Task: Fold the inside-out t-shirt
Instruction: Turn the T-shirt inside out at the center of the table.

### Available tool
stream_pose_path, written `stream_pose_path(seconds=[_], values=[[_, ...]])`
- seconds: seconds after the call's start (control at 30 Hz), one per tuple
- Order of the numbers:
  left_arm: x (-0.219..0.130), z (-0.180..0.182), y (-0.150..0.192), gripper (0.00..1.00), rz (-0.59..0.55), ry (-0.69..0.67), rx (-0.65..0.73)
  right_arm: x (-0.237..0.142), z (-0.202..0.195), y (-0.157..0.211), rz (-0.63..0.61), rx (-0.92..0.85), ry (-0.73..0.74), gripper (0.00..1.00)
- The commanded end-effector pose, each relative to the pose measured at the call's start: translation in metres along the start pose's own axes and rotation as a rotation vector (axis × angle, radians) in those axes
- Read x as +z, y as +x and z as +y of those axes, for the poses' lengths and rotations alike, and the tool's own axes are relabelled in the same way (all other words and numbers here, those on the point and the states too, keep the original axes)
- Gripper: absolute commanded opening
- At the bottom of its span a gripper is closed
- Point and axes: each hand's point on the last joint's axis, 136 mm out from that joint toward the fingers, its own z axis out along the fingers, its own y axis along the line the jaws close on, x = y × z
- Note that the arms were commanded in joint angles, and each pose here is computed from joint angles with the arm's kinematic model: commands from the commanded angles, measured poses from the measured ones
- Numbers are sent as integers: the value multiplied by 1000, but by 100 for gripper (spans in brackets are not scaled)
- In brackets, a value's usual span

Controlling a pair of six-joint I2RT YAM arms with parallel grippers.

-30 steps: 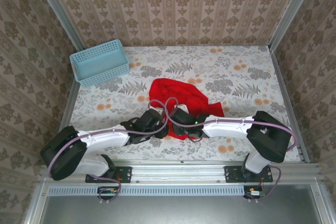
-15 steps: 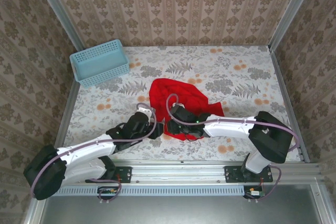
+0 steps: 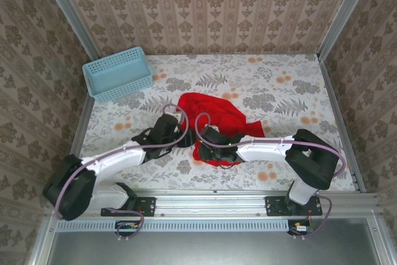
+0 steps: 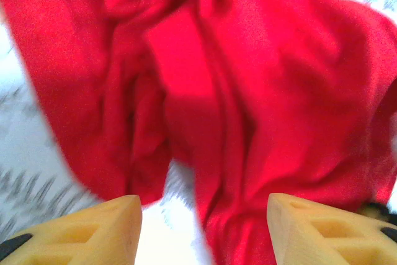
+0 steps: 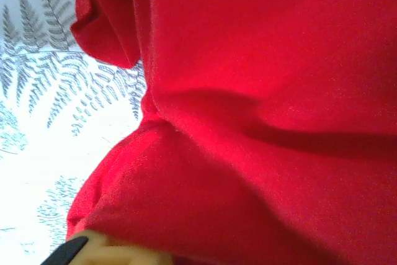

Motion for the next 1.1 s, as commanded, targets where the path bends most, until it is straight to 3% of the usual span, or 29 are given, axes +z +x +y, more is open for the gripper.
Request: stream_pose_path(seconds=[0.0,0.17,0.27,0.47,0.63,0.9,0.97,1.07], values=[[17,-16,-15,58,38,42,7,-1,15,-6,-12,0,-36,20],[55,-14,-15,59,126,14,-48,-24,15,-7,-103,-96,30,9],[76,-9,-13,53,167,-20,-74,-32,11,1,-128,-127,65,6],[92,19,-28,19,155,-176,-96,-51,9,17,-154,-202,133,1],[92,44,-58,1,86,-242,-161,-74,10,31,-180,-280,165,0],[82,62,-98,0,-22,-263,-235,-93,2,45,-188,-292,163,0],[79,59,-100,0,-31,-250,-227,-92,2,50,-169,-291,146,4],[78,51,-96,0,-30,-210,-218,-93,20,55,-132,-302,16,25]])
